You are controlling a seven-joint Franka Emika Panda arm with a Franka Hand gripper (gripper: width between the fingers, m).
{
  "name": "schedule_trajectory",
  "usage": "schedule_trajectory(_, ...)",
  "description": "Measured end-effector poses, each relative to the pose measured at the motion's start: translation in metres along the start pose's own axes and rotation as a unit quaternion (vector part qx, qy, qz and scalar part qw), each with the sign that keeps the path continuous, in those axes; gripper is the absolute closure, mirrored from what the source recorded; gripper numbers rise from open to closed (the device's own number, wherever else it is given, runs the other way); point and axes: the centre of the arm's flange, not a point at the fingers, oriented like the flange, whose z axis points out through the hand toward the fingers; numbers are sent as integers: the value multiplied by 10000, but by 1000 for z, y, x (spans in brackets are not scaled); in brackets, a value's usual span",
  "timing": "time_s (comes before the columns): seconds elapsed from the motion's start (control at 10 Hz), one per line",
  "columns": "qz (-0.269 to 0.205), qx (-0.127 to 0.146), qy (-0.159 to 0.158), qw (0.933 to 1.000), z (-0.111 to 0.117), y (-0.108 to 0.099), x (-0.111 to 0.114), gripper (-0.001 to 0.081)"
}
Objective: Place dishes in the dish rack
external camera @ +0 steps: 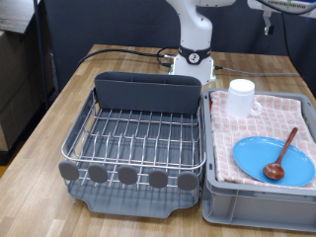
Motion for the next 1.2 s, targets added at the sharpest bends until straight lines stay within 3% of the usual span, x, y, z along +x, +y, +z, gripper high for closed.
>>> schedule_trajectory(0.2,19,191,-2,9998,27,1,-13,3)
schedule_trajectory(0.9,-70,284,-114,9995,98,0,-35,3)
schedule_trajectory(1.1,-87,281,-146,9995,104,-2,-36,3)
schedule_trajectory(1.2,-214,380,23,9990,102,-4,-37,3)
